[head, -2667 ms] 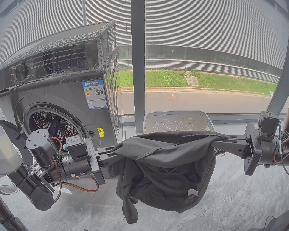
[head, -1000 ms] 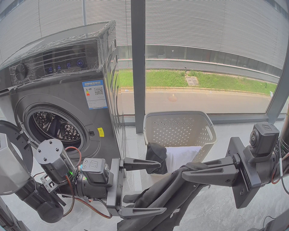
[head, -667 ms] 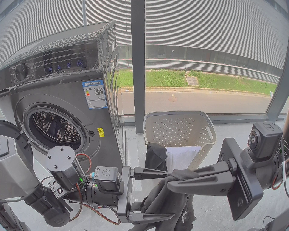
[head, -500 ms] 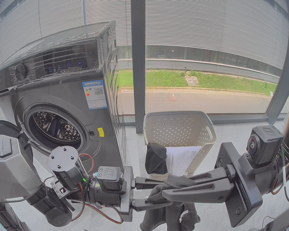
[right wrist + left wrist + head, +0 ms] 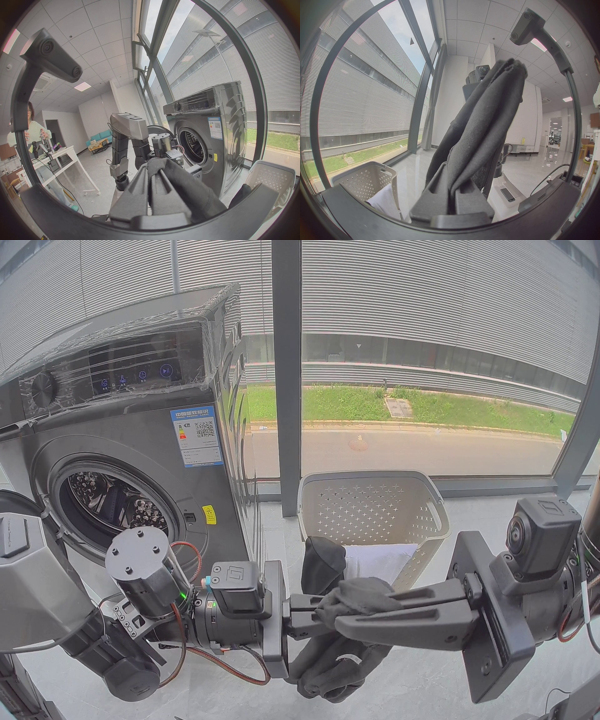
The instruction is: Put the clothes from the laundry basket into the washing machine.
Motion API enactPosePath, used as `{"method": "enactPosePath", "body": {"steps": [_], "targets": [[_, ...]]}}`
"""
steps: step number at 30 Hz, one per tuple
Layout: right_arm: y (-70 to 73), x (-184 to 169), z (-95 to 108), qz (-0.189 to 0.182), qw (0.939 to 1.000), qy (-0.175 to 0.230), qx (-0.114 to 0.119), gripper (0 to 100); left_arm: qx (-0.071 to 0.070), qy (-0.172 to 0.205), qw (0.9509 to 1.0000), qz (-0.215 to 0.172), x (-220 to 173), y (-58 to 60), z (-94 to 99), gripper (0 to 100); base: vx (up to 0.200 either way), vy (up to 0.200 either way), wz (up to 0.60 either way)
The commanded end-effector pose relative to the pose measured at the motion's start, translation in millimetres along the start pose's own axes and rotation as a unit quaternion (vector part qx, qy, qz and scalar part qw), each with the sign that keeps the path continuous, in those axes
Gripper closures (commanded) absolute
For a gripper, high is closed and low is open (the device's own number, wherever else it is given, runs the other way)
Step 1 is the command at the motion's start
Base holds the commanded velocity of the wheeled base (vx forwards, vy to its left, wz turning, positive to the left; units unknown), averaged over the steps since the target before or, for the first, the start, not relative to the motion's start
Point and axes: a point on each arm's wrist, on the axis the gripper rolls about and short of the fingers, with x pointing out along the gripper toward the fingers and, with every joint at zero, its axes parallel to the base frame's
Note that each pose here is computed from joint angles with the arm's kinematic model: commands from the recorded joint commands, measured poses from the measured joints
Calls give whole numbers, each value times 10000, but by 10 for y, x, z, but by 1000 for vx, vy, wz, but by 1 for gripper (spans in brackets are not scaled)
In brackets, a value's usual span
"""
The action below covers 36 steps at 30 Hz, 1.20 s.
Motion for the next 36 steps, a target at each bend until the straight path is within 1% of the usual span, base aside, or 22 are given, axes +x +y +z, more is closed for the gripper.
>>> {"method": "enactPosePath", "body": {"steps": [1,2,6,7,9,10,12,15,16,17,18,20,21,24,26,28,30,31,32,33,35,36], "targets": [[-47,-12,-7,-118,9999,9,24,100,177,-161,9997,79,-4,31,101,100,0,0,0],[-60,-18,-6,-156,9999,3,34,0,221,-208,9995,123,-1,43,132,100,0,0,0],[-161,-73,9,-443,9990,-43,51,0,333,-333,9986,243,31,83,203,100,0,0,0],[-168,-77,9,-458,9989,-45,52,0,333,-333,9986,243,31,83,203,100,0,0,0],[-321,-163,5,-1015,9947,-85,106,0,404,-403,9979,295,47,103,247,100,0,0,0],[-409,-225,-13,-1351,9907,-91,156,0,429,-436,9976,317,53,111,267,100,0,0,0],[-601,-391,-78,-2036,9785,-74,333,0,460,-520,9964,479,46,158,317,100,0,0,0],[-776,-626,-207,-2723,9607,16,533,0,429,-704,9934,803,45,220,419,100,0,0,0],[-785,-646,-221,-2768,9593,27,551,0,416,-720,9929,846,44,228,426,100,0,0,0],[-796,-753,-311,-2972,9525,101,652,0,367,-855,9898,1077,43,276,485,100,0,0,0],[-774,-806,-356,-3046,9500,135,677,0,330,-911,9884,1174,54,294,506,100,0,0,0],[-752,-842,-390,-3084,9486,161,697,0,323,-949,9873,1228,56,307,522,100,0,0,0],[-705,-922,-517,-3180,9441,288,820,0,301,-1025,9853,1337,65,331,551,100,0,0,0],[-689,-993,-602,-3291,9392,367,910,0,326,-1055,9847,1349,76,346,564,100,0,0,0],[-688,-1010,-610,-3304,9387,368,915,0,326,-1055,9847,1349,79,349,568,100,0,0,0],[-659,-992,-605,-3188,9431,377,865,0,345,-1081,9841,1369,87,360,582,100,0,0,0],[-634,-937,-602,-2972,9505,426,800,0,372,-1136,9821,1454,98,379,606,100,0,0,0],[-627,-927,-598,-2921,9522,429,786,0,384,-1143,9818,1469,99,381,609,100,0,0,0],[-599,-855,-605,-2578,9619,505,750,0,397,-1193,9801,1538,118,400,632,100,0,0,0],[-588,-812,-620,-2373,9669,572,737,0,399,-1202,9798,1545,135,414,636,100,0,0,0],[-581,-739,-661,-2161,9712,711,716,0,400,-1212,9795,1559,162,440,650,100,0,0,0],[-592,-704,-690,-2118,9714,793,728,0,405,-1218,9794,1559,171,451,660,100,0,0,0]]}}
